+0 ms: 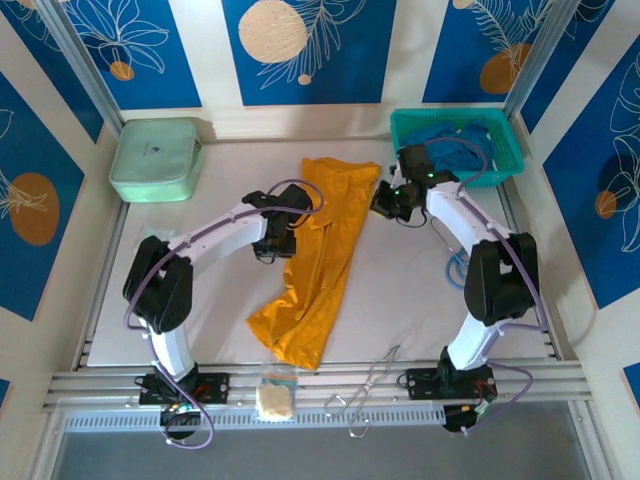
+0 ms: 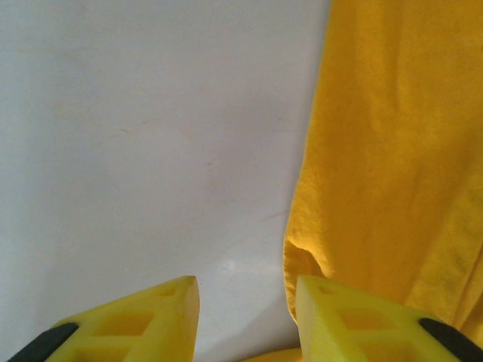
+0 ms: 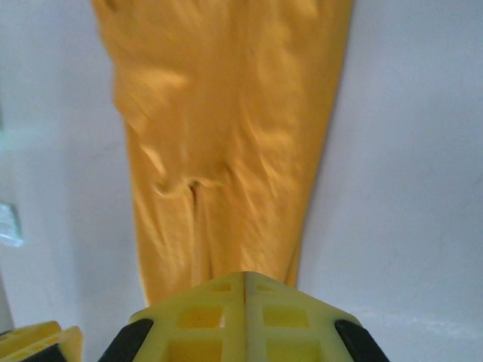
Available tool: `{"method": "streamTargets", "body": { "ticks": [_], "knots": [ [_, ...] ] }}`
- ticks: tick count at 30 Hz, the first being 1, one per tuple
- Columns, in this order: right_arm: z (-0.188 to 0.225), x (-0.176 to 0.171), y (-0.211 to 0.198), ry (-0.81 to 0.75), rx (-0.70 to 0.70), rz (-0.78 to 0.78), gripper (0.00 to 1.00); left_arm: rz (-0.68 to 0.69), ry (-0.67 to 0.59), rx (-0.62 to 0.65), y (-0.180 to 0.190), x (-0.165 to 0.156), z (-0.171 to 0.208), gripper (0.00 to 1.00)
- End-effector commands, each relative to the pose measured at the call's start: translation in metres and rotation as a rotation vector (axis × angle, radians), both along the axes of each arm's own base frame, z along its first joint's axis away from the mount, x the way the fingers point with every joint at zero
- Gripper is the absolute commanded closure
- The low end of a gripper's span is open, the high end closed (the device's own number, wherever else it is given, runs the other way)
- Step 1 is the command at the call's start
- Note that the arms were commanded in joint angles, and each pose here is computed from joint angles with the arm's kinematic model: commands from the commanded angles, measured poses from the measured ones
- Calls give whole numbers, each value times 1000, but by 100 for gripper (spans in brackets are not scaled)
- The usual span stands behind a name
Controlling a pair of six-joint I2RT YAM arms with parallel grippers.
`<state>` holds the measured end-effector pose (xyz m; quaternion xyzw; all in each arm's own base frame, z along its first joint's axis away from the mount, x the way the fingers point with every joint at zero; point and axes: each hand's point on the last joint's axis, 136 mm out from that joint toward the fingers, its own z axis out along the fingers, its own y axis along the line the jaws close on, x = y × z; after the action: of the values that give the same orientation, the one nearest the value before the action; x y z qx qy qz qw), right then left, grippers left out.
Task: Fold and stack the t-shirts
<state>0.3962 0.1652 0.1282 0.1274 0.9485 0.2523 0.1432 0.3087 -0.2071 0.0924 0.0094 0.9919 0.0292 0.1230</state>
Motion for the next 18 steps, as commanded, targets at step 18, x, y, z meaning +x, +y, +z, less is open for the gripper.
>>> {"method": "streamTargets", "body": {
  "ticks": [18],
  "knots": [
    [-108, 64, 42, 202, -141, -68, 100, 51, 202, -58, 29, -137, -79, 73]
  ]
}}
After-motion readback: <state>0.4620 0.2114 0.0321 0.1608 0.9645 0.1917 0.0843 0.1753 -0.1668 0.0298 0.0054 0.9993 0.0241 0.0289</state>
